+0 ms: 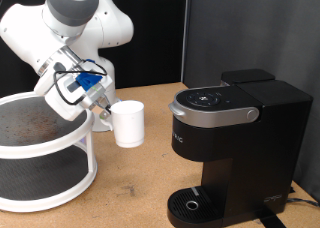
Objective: Make a cup of coffee with the keurig machine
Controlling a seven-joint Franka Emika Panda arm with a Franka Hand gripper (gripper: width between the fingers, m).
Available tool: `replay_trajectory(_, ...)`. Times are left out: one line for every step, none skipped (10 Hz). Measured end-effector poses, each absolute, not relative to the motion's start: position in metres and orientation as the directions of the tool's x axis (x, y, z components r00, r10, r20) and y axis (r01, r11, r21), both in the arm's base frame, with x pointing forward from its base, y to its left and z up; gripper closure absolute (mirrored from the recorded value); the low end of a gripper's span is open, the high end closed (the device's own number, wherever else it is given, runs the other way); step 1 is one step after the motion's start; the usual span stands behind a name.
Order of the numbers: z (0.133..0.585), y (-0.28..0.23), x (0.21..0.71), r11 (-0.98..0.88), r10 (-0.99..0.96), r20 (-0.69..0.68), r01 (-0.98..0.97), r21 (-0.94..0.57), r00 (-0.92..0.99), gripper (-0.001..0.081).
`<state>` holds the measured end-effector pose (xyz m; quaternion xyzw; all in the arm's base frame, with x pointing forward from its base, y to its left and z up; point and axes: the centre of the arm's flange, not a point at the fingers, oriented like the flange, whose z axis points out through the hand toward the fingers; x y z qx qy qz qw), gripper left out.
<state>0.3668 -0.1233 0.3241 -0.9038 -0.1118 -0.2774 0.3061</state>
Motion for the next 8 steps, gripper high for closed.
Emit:
replay_trajectory(0.324, -0.124, 0.367, -0.788, 0.030, 0.569, 0.369, -0.492, 0.822, 0.0734)
replay_trajectory(0.323, -0.125, 0.366, -0.786, 0.017, 0.572, 0.365, -0.500, 0.820, 0.0734)
replay_trajectory(0.320, -0.125, 0.364, -0.785, 0.010, 0.569, 0.359, -0.505, 0.823, 0.0734)
replay_trajectory(0.314, -0.124, 0.362, -0.790, 0.001, 0.561, 0.344, -0.507, 0.828, 0.0734)
replay_trajectory(0.306, -0.123, 0.362, -0.798, -0.007, 0.554, 0.329, -0.505, 0.832, 0.0734)
replay_trajectory(0.297, -0.121, 0.363, -0.806, -0.015, 0.547, 0.314, -0.503, 0.837, 0.0734)
replay_trajectory(0.288, -0.117, 0.366, -0.810, -0.024, 0.544, 0.303, -0.502, 0.839, 0.0734)
replay_trajectory(0.282, -0.113, 0.369, -0.812, -0.029, 0.545, 0.298, -0.501, 0.838, 0.0734)
